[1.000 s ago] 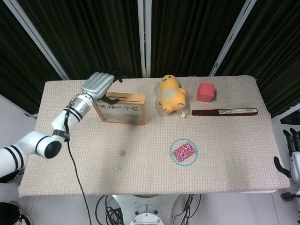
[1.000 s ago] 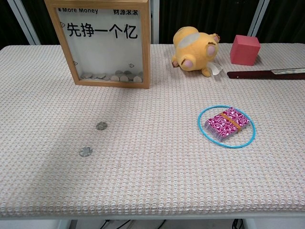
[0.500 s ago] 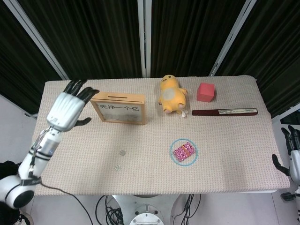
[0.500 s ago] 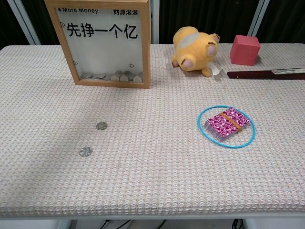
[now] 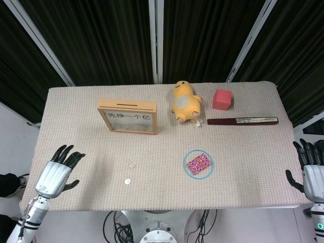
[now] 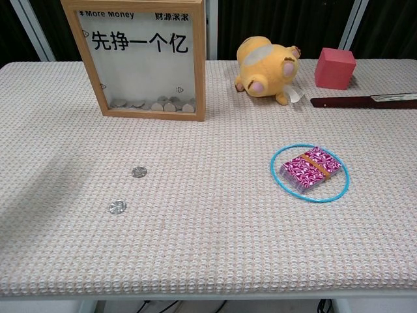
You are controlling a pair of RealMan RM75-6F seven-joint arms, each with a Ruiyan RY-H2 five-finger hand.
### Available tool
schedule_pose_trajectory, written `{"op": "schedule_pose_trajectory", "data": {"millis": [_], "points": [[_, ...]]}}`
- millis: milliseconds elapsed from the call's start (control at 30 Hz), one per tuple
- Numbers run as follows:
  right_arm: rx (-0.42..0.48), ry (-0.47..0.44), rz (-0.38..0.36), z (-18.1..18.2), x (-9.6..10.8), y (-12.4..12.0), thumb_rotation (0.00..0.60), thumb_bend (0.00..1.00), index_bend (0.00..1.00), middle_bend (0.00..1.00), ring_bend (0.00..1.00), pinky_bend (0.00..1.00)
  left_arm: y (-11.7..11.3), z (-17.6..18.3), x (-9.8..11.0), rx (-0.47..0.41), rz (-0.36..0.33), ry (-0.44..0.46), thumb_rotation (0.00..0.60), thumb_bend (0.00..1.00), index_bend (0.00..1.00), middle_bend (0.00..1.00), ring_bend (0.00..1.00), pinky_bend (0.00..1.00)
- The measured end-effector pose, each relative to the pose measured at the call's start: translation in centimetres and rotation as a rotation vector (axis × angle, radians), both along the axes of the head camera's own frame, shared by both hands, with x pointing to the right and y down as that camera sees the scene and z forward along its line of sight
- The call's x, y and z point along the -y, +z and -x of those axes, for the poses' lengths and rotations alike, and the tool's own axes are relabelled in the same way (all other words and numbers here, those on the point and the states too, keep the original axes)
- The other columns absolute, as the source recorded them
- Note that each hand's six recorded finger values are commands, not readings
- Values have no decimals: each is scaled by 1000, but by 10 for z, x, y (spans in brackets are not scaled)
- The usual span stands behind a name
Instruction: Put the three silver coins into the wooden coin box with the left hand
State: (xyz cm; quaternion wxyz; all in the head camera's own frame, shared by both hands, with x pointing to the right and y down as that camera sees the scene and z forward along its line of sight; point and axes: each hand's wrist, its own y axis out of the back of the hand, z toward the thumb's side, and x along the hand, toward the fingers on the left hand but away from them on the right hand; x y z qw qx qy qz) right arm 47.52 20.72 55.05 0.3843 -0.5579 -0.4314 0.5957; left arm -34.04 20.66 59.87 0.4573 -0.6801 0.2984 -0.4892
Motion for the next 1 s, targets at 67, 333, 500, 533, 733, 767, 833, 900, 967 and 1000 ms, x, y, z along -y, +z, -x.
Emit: {"op": "schedule_pose_trajectory", "data": {"millis": [67,333,500,533,733,767,833,900,967,1000], "points": [[-6,7,-1,-2,-1,-1,600,305,0,0,0,0,15,-8,-6,-31,30,17,600,111,194,223,78,122],[-11,25,9,-7,-4,-1,600,305,0,0,0,0,58,-58,-13,-156,105,105,600,125,211,217,78,119],[-12,33,13,-11,-6,-1,600,305,0,0,0,0,75,-89,-2,-218,82,138,600,144,261,218,78,118],[-12,36,13,-12,-6,-1,600,305,0,0,0,0,78,-94,1,-224,77,140,600,147,265,219,78,118],[-14,47,14,-17,-6,-2,600,305,0,0,0,0,98,-114,9,-237,99,147,600,174,318,219,78,116],[-15,49,15,-18,-7,-2,600,305,0,0,0,0,101,-116,10,-237,105,143,600,180,325,219,78,115],[-15,52,18,-19,-7,-2,600,305,0,0,0,0,108,-119,13,-238,115,132,600,190,335,220,78,115],[-15,54,21,-20,-7,-2,600,305,0,0,0,0,115,-121,16,-239,127,118,600,200,344,221,78,115],[-16,54,23,-21,-6,-1,600,305,0,0,0,0,121,-122,19,-241,137,107,600,206,350,220,78,114],[-16,54,25,-21,-6,-1,600,305,0,0,0,0,124,-123,20,-242,141,104,600,209,353,220,78,114]]}}
